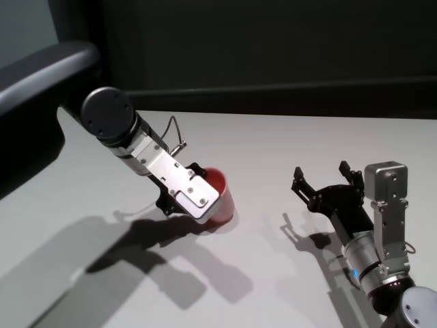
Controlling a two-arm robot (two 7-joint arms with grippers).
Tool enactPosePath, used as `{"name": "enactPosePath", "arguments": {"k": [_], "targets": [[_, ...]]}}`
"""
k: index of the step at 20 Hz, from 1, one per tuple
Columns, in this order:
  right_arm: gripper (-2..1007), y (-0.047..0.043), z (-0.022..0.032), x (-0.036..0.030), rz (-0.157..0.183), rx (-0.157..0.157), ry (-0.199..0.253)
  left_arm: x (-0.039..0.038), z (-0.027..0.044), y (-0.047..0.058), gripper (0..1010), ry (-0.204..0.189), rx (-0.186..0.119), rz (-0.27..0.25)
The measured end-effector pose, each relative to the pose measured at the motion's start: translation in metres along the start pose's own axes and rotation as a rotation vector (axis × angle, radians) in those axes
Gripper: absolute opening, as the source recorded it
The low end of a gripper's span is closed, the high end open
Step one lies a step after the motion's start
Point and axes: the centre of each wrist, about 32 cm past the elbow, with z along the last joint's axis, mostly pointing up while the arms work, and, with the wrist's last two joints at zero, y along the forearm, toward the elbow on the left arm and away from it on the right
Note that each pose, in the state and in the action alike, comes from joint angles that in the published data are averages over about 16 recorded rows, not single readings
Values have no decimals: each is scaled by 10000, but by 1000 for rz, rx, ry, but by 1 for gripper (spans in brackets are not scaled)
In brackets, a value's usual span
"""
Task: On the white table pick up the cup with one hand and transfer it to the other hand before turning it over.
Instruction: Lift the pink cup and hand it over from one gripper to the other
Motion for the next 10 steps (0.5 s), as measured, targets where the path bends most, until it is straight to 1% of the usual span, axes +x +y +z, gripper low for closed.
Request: {"name": "enactPosePath", "arguments": {"k": [5, 10], "targets": [[1002, 0, 0, 0, 0, 0, 0, -3, -5, 20, 51, 23, -26, 16], [1003, 0, 0, 0, 0, 0, 0, -30, -33, 90, 46, 70, -60, 59]]}}
